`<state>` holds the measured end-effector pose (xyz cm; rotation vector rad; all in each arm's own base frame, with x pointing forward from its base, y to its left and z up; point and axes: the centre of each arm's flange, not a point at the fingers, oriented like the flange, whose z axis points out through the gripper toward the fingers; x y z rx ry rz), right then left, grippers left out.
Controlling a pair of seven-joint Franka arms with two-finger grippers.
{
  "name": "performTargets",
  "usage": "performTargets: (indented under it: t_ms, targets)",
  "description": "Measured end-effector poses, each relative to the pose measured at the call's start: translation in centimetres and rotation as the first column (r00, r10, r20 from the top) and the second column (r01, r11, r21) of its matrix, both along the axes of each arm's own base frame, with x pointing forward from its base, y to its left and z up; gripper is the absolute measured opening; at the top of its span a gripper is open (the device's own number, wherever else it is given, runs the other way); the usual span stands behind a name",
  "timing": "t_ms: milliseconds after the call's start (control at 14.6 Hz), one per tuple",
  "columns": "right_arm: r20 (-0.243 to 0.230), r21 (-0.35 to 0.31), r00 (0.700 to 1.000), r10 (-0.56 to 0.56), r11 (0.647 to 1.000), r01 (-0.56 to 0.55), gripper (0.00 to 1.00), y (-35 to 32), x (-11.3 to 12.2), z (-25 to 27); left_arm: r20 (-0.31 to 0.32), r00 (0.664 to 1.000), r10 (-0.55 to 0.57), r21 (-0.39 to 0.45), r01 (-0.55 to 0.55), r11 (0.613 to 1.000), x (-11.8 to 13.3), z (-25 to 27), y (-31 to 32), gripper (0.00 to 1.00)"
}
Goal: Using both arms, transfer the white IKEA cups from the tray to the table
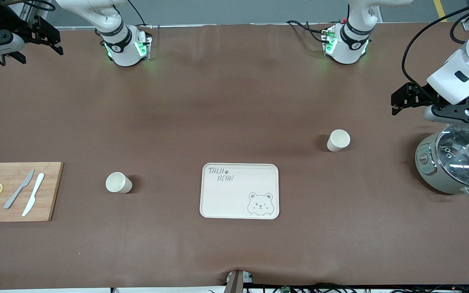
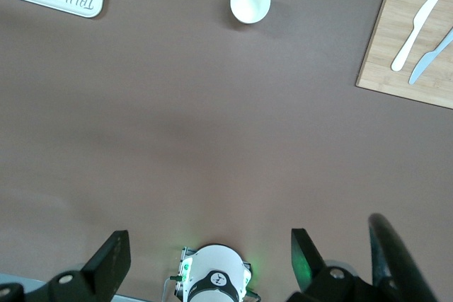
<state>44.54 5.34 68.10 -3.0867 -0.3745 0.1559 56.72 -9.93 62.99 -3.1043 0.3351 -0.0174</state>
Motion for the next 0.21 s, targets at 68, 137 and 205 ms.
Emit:
performTargets:
  t_ms: [68, 137, 205]
  targets:
    - [0.010, 0.001, 1.000, -0.001, 1.000, 0.001, 1.00, -0.01, 0.14, 0.03, 0.000, 1.000, 0.000, 0.000, 0.000, 1.000, 0.01, 0.01, 0.02, 1.00]
    - [0.019, 0.002, 1.000, -0.002, 1.000, 0.002, 1.00, 0.00, 0.27, 0.04, 0.001, 1.000, 0.001, 0.000, -0.001, 1.000, 0.01, 0.02, 0.04, 1.00]
    - [0.027, 0.003, 1.000, -0.006, 1.000, 0.005, 1.00, 0.01, 0.39, 0.03, 0.001, 1.000, 0.001, 0.000, -0.001, 1.000, 0.02, 0.03, 0.05, 1.00]
